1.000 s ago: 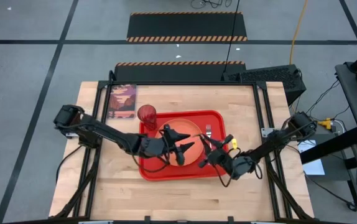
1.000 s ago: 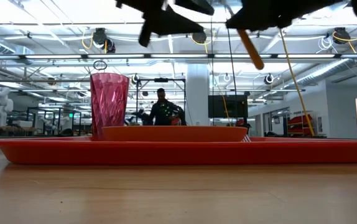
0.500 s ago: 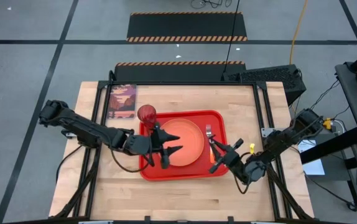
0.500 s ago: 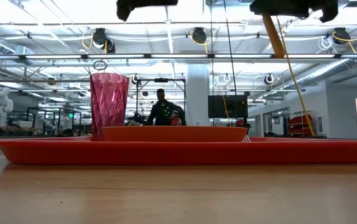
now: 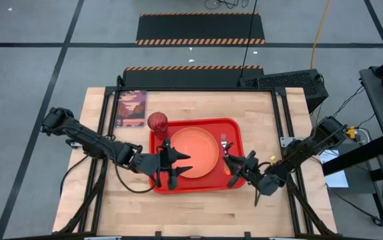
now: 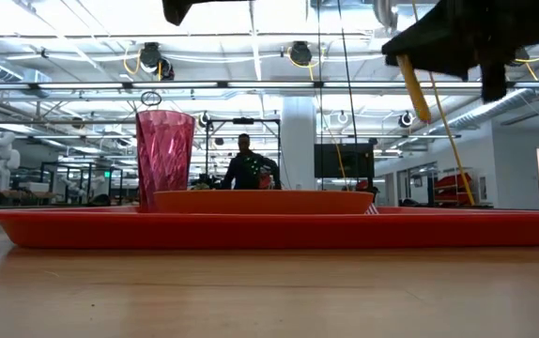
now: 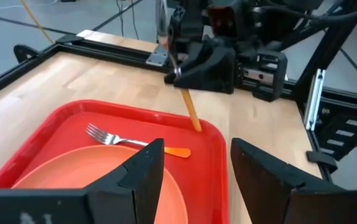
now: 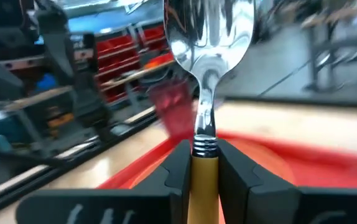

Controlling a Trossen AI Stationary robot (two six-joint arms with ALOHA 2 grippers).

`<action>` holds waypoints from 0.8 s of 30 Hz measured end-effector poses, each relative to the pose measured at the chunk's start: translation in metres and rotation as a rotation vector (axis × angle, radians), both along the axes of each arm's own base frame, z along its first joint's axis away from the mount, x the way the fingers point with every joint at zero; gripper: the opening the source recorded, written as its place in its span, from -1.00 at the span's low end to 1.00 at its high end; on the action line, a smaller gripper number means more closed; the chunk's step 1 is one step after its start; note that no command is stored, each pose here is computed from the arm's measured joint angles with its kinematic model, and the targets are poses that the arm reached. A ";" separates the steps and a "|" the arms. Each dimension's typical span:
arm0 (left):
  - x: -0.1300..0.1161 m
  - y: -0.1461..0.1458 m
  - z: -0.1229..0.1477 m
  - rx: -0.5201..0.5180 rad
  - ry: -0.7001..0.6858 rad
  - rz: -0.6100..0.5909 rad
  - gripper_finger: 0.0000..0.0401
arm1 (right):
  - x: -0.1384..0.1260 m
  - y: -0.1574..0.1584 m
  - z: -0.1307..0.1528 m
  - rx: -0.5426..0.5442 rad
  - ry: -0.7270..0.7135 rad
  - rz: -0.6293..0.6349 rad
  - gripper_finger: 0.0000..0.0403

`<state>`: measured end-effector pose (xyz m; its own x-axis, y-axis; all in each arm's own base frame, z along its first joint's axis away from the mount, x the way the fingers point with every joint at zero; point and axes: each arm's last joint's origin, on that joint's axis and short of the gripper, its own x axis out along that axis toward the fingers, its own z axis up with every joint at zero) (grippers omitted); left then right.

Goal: Pick and place plate/cup/fork/spoon on tray
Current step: Put the orange spoon on the right side of the white orange fork

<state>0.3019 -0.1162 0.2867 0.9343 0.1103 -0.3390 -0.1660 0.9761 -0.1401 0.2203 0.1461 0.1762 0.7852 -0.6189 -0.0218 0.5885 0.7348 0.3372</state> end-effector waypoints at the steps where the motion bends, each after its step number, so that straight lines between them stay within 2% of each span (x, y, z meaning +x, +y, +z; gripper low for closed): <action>1: 0.000 -0.001 0.000 0.002 0.002 -0.003 -0.06 | 0.001 -0.001 -0.003 0.030 -0.008 0.024 -0.80; 9: -0.008 -0.016 -0.004 0.011 0.037 -0.051 -0.06 | 0.013 -0.017 -0.012 0.194 0.029 0.213 -0.80; 14: -0.013 -0.026 -0.004 0.015 0.046 -0.085 -0.06 | 0.009 -0.049 -0.004 0.312 0.167 0.240 -0.80; 18: -0.015 -0.030 -0.004 0.020 0.046 -0.101 -0.06 | -0.003 -0.077 0.005 0.429 0.272 0.222 -0.80; 24: -0.012 -0.024 -0.004 0.033 0.045 -0.085 -0.06 | -0.019 -0.101 0.003 0.536 0.358 0.081 -0.80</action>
